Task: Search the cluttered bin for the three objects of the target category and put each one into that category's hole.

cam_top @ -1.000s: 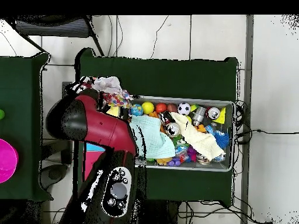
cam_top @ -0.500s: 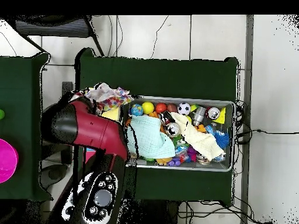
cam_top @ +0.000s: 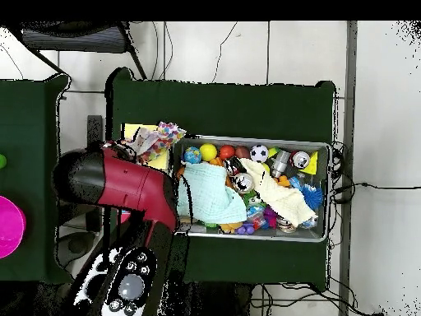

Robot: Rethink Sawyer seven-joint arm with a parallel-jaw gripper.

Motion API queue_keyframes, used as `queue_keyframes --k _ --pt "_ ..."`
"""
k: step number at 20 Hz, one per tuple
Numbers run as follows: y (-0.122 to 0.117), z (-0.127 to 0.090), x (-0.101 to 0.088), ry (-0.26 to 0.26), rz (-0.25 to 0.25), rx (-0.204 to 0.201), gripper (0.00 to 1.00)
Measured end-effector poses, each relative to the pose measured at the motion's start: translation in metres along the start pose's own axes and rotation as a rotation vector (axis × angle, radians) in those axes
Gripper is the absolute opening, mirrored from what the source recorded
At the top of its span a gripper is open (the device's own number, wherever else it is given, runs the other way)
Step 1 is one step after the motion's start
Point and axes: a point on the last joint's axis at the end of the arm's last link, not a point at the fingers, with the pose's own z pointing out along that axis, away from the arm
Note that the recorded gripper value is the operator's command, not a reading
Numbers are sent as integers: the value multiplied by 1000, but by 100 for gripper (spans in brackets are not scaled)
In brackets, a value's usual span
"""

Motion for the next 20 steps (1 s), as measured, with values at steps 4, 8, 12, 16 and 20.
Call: queue_keyframes --k 4,8,12,16,20 --pt "-2 0 -4 -8 -1 4 100" --pt "-3 -2 -12 -20 3 -1 100" --pt "0 -10 -24 -47 -10 -3 100" --pt "-1 -28 -39 -61 -30 15 100" --pt "-7 -58 -48 -21 -46 55 100"
